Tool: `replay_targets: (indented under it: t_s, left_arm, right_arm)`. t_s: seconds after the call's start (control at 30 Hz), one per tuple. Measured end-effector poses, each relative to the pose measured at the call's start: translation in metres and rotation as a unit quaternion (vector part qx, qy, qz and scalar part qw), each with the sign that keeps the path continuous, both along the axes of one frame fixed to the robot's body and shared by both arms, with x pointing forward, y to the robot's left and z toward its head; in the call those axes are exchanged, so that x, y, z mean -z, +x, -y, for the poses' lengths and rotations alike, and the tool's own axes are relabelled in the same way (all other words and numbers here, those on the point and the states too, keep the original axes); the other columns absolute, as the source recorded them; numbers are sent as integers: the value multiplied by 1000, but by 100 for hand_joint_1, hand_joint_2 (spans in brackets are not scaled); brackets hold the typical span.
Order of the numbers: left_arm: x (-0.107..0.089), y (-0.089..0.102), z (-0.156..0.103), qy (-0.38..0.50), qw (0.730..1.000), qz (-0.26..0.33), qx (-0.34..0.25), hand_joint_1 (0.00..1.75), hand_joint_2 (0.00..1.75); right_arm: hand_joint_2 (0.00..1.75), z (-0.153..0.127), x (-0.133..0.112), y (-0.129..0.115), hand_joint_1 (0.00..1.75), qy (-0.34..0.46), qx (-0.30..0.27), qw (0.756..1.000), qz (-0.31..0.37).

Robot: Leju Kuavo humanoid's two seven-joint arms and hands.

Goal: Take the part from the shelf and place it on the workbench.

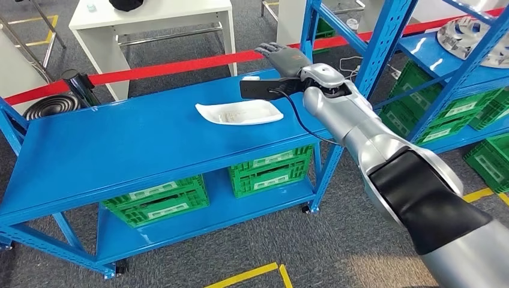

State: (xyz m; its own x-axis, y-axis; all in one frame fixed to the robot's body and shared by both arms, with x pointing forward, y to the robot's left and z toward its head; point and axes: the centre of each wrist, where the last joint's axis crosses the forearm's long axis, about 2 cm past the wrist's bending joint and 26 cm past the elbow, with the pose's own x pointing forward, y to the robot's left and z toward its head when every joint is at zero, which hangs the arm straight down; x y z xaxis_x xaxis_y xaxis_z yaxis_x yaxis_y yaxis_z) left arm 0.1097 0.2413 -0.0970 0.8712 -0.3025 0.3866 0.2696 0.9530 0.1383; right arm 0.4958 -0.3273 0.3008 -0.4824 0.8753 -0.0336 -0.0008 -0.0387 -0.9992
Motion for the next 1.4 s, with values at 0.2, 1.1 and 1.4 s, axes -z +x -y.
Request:
replay_targets:
  t_s: [0.2, 1.1, 1.4]
  left_arm:
    - [0, -1, 0, -1, 1000, -2, -5, 0, 0]
    - [0, -1, 3, 1, 1000, -6, -24, 0, 0]
    - [0, -2, 4, 3, 1000, -11, -25, 0, 0]
  right_arm:
    - [0, 2, 6, -1, 0, 5, 1, 1000, -13]
    - [175, -32, 104, -29, 0, 47, 11, 981, -186]
    - [175, -29, 132, -42, 0, -32, 76, 972, -220]
